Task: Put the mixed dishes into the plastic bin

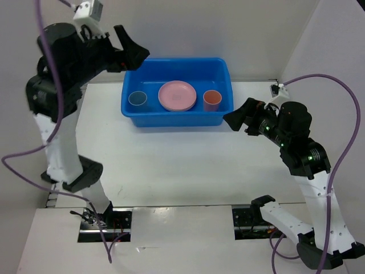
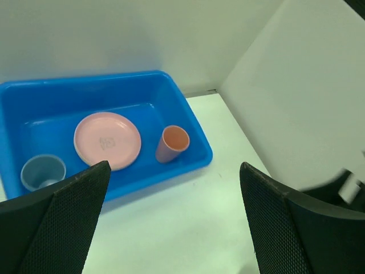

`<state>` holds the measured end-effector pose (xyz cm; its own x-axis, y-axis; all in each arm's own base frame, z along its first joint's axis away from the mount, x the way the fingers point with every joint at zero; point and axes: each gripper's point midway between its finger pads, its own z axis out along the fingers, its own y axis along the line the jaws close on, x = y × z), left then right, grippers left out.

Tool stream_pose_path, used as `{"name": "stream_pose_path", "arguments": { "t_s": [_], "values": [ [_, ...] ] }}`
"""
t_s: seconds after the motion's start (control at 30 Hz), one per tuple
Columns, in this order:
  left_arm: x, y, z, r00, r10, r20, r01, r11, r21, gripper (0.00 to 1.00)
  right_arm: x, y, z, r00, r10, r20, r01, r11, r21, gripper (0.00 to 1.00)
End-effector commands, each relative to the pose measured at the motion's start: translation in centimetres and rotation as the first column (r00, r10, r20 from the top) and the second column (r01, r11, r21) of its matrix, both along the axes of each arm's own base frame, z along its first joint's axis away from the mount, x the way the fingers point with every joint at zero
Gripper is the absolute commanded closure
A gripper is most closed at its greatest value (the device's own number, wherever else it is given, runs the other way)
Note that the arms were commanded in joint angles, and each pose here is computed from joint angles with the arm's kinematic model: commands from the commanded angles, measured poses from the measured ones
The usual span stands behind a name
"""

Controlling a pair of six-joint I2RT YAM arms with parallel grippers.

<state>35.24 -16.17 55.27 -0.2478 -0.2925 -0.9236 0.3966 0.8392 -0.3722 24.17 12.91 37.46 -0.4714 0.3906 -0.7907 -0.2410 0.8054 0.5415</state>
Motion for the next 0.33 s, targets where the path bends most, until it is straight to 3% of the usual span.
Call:
{"name": "stream_pose_path", "arguments": {
  "t_s": [0.0,0.07,0.1,0.13,0.23,0.3],
  "values": [
    [-4.5,2.9,0.1,0.995,0.1,-0.014,-0.099,0.994,0.054,0.0,0.8,1.0,-0.3,0.999,0.046,0.019,-0.046,0.999,0.016,0.0],
    [-5.5,4.1,-2.6,0.982,0.162,-0.094,-0.151,0.982,0.114,0.0,0.8,0.9,-0.9,0.999,0.049,0.019,-0.049,0.999,0.006,0.0],
    [-8.6,5.7,-1.4,0.982,0.183,-0.05,-0.178,0.98,0.093,0.0,1.0,1.0,-1.4,0.999,0.049,0.012,-0.049,0.999,0.004,0.0],
    [-7.8,5.7,-6.1,0.965,0.205,-0.164,-0.179,0.971,0.159,0.0,1.0,1.0,-2.0,0.999,0.049,-0.002,-0.049,0.999,0.001,0.0],
    [-11.8,7.5,-6.7,0.971,0.226,-0.083,-0.221,0.973,0.066,0.0,1.4,0.7,-3.1,0.999,0.031,-0.019,-0.031,0.999,-0.022,0.0],
    [-13.0,8.5,-12.7,0.952,0.257,-0.165,-0.24,0.964,0.115,0.0,1.9,0.3,-4.3,1.0,0.011,-0.026,-0.012,0.999,-0.045,0.0]
  ]
}}
